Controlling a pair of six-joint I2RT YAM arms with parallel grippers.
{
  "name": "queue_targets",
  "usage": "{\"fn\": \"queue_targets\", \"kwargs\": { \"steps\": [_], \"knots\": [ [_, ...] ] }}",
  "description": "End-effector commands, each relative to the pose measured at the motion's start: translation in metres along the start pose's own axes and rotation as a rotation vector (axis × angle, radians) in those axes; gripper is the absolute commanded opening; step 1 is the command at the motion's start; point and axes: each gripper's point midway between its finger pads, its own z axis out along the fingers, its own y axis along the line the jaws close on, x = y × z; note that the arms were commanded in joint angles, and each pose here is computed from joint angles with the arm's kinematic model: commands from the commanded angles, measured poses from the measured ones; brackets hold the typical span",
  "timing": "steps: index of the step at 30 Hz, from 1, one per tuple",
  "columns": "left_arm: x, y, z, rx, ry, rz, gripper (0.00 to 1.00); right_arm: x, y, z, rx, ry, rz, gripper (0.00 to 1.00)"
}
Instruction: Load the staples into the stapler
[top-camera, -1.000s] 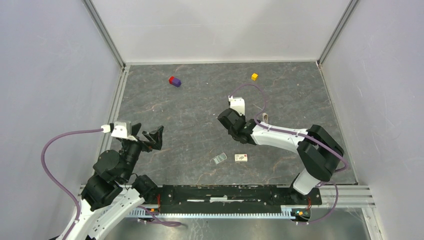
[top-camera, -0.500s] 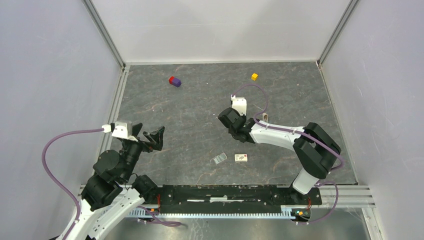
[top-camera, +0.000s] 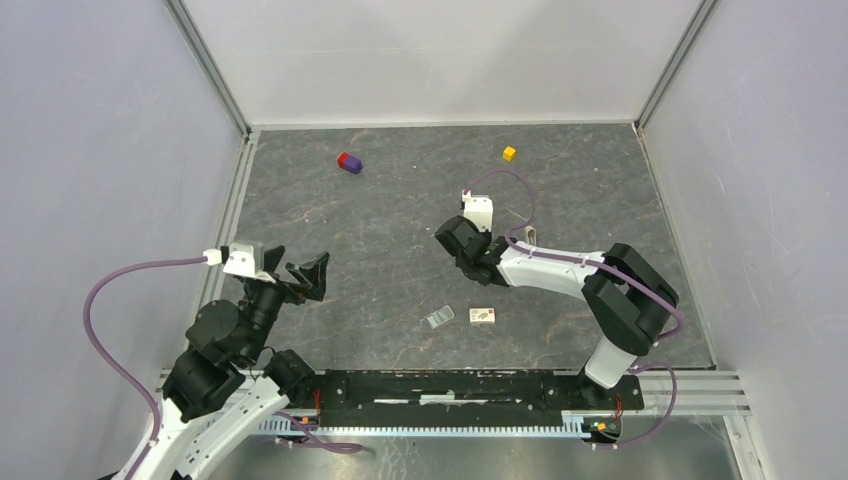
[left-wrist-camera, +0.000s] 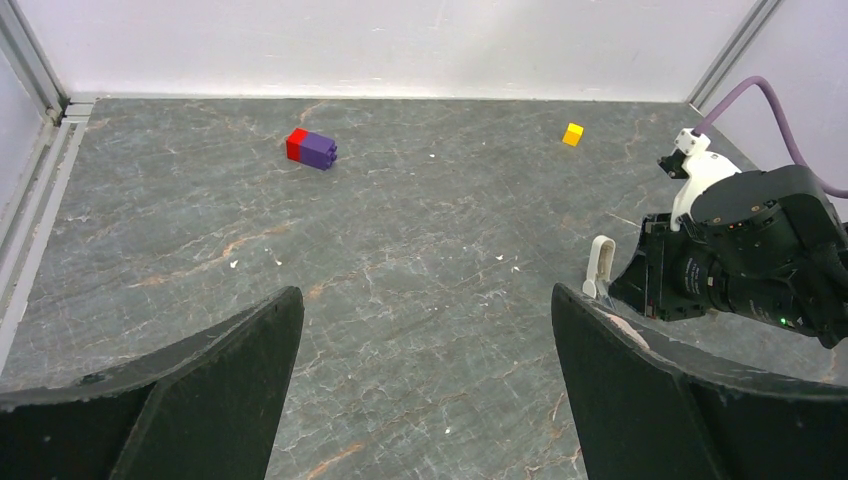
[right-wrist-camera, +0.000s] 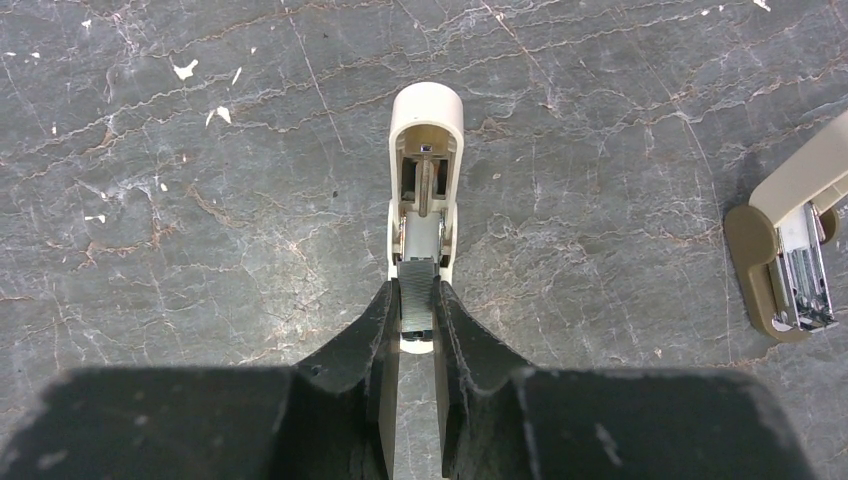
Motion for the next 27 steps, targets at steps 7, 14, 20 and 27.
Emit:
{"fn": "queue_targets", "kwargs": {
  "steps": [7, 14, 20, 27],
  "knots": [
    [-0.009, -0.002, 0.001, 0.016, -0.04, 0.014, 1.0, -0.001, 0.003, 0.005, 0.003, -0.013, 0.035, 0.21],
    [-0.008, -0.002, 0.001, 0.017, -0.038, 0.015, 1.0, 0.005, -0.001, 0.007, 0.016, -0.002, 0.03, 0.2],
    [-0.008, -0.003, 0.001, 0.019, -0.037, 0.015, 1.0, 0.008, -0.002, 0.008, 0.017, 0.001, 0.029, 0.2],
    [-0.008, -0.003, 0.001, 0.02, -0.037, 0.015, 1.0, 0.009, -0.002, 0.009, 0.017, 0.001, 0.034, 0.2]
  ]
}}
